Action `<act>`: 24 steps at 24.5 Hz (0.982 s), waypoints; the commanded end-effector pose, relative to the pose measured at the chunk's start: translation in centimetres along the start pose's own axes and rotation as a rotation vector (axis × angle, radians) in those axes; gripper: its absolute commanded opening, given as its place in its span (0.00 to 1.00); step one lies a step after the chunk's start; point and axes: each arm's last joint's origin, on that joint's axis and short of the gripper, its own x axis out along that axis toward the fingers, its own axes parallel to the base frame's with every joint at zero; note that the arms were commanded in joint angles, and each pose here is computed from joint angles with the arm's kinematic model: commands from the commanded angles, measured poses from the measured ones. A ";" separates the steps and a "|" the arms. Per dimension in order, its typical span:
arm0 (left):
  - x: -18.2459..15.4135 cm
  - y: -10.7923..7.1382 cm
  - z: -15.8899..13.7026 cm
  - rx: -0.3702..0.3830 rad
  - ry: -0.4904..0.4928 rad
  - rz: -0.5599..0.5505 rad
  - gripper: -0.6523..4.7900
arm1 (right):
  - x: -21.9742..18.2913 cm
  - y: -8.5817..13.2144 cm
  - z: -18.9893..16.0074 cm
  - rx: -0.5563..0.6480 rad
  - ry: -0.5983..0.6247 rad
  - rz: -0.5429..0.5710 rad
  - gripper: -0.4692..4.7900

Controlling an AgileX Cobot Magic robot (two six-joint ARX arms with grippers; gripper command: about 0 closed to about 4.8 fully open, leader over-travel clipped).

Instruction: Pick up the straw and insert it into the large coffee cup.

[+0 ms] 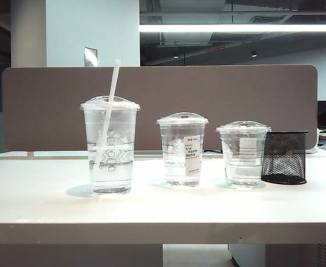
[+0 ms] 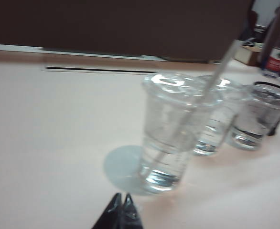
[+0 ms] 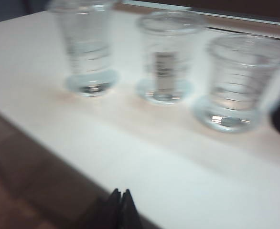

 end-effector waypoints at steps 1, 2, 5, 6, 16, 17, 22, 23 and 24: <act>-0.5 1.3 0.5 0.004 -0.048 0.137 0.12 | -0.1 -1.8 -0.1 0.039 -0.007 -0.189 0.08; -0.7 1.5 0.6 0.007 -0.063 0.161 0.12 | -0.2 -2.3 -0.1 0.047 -0.007 -0.234 0.08; -1.2 1.7 1.0 0.023 -0.120 0.205 0.12 | -0.6 -3.7 -0.2 0.074 -0.007 -0.391 0.08; -1.2 1.8 1.1 0.026 -0.126 0.211 0.12 | -0.8 -4.1 -0.2 0.083 -0.007 -0.452 0.08; -1.0 1.0 1.0 0.025 -0.106 0.102 0.12 | -0.9 -4.3 -0.3 0.087 -0.005 -0.478 0.08; -1.0 1.0 1.0 0.025 -0.106 0.101 0.12 | -0.9 -4.3 -0.3 0.087 -0.005 -0.478 0.08; -0.9 1.0 1.0 0.025 -0.105 0.101 0.12 | -0.9 -4.3 -0.3 0.087 -0.006 -0.478 0.08; -0.9 1.0 0.9 0.024 -0.104 0.101 0.12 | -0.9 -4.3 -0.3 0.087 -0.006 -0.478 0.08; -0.9 1.0 0.9 0.022 -0.097 0.102 0.12 | -0.9 -4.3 -0.3 0.087 -0.006 -0.478 0.08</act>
